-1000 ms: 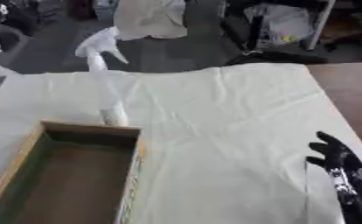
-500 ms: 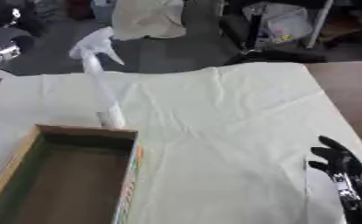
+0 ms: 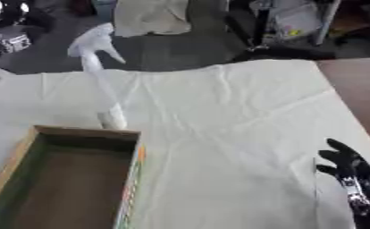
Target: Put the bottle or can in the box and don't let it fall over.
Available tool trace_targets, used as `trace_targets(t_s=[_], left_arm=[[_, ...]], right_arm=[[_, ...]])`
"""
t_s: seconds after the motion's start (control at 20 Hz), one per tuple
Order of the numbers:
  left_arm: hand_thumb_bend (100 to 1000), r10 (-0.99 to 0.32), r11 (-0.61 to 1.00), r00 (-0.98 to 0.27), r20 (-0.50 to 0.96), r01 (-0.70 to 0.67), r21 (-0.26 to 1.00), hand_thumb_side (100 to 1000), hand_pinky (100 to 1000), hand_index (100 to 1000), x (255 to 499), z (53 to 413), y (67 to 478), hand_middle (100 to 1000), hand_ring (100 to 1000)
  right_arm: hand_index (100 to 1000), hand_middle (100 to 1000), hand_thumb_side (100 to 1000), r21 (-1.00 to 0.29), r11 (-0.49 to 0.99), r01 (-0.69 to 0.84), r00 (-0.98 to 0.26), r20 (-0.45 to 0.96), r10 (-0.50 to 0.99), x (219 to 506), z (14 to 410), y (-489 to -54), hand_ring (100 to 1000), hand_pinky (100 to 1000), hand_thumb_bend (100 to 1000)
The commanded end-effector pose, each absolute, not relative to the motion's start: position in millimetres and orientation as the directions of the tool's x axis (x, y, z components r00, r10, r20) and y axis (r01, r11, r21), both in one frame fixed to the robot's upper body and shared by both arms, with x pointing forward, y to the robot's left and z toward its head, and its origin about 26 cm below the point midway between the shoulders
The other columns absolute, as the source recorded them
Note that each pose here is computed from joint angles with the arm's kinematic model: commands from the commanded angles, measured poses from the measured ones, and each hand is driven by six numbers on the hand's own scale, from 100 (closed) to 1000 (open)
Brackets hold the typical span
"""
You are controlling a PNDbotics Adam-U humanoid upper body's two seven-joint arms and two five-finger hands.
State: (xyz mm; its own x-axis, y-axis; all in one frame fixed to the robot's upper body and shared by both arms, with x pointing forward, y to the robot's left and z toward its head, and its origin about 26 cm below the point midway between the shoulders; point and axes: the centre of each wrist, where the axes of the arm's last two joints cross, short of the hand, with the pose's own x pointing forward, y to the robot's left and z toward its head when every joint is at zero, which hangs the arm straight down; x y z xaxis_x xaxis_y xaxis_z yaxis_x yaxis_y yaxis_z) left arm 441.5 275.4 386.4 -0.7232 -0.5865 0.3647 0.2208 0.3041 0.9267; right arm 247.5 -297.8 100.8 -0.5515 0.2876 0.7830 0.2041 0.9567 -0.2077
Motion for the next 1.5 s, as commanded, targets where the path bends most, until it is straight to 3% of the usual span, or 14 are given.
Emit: trace_targets(t_s=[0.05,0.7,1.5], left_arm=[[100,-0.577,0.324,-0.737,0.35,0.187,0.927,721,1000,859,433.4,405.6,276.9,819,880],[100,-0.592,0.404,-0.715,0.372,0.137,0.904,660,1000,841,434.7,409.8,273.5,810,886],[100,-0.574,0.407,-0.731,0.37,0.137,0.903,689,1000,836,435.6,410.4,263.9,803,857]], right_arm=[[753,909,775,-0.219,0.955,0.198,-0.571,0.767,0.294,248.1,106.4,-297.3,866,776,100],[752,906,783,-0.202,0.963,0.178,-0.579,0.77,0.269,252.8,112.1,-294.5,862,776,100],[750,904,795,-0.194,0.967,0.163,-0.582,0.773,0.253,257.0,116.3,-289.5,860,776,100]])
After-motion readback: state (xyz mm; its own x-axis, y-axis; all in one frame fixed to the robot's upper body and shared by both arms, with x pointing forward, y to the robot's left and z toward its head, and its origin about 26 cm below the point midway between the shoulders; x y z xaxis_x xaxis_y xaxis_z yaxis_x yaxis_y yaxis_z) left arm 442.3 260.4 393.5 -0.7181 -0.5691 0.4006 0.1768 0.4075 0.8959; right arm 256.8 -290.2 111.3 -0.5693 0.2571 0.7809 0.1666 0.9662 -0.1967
